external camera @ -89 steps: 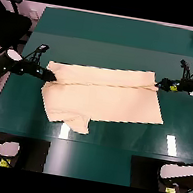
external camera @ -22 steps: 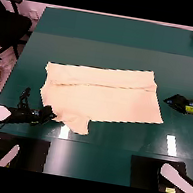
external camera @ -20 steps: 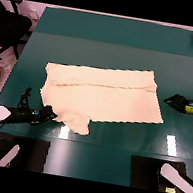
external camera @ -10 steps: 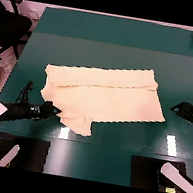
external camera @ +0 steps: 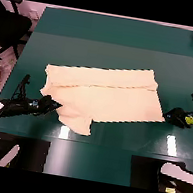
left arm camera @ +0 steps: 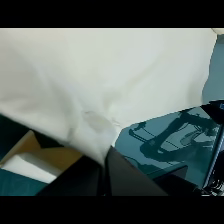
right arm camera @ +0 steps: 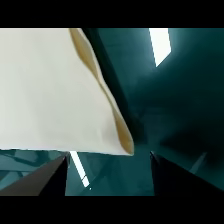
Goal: Fold the shirts.
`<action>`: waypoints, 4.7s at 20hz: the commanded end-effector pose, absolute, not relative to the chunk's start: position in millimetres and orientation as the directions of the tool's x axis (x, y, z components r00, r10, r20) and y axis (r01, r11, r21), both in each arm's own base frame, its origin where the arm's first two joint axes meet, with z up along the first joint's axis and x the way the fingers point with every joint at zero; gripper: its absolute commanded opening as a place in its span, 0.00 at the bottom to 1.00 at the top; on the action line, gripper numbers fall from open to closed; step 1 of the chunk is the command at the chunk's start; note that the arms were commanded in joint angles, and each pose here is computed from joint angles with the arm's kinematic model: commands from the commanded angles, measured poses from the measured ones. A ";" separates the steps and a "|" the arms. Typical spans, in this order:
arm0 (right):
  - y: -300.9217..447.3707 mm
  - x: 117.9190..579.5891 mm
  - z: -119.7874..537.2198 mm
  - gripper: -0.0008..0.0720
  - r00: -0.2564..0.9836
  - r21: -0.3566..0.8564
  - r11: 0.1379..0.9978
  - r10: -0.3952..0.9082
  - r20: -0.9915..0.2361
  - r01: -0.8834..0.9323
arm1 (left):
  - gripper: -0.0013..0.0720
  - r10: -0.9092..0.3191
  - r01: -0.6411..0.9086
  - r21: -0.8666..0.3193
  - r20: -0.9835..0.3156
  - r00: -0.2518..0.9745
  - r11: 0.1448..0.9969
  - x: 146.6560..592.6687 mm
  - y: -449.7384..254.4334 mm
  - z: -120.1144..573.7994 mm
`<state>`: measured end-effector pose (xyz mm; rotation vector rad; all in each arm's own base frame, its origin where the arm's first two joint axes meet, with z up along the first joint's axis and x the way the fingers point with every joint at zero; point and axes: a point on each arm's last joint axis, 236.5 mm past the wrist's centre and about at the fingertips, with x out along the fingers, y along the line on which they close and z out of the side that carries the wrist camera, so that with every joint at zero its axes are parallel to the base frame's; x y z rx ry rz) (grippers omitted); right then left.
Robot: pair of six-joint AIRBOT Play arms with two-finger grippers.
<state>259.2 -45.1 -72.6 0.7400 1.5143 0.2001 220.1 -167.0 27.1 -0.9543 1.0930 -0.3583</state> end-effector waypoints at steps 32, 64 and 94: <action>27.1 385.4 59.9 0.04 0.435 0.516 0.844 0.523 -0.733 -0.144 | 0.05 -0.563 0.027 -0.761 -0.456 0.689 0.649 278.3 -141.8 112.0; 20.9 473.1 -33.6 0.04 0.536 0.542 0.841 0.454 -0.711 0.007 | 0.05 -0.162 -0.019 -0.273 -0.622 0.766 0.962 358.8 -51.5 25.8; 52.4 499.0 -44.2 0.06 0.534 0.502 0.859 0.475 -0.700 -0.107 | 0.05 -0.092 0.043 -0.099 -0.572 0.815 0.994 404.1 -37.5 -6.2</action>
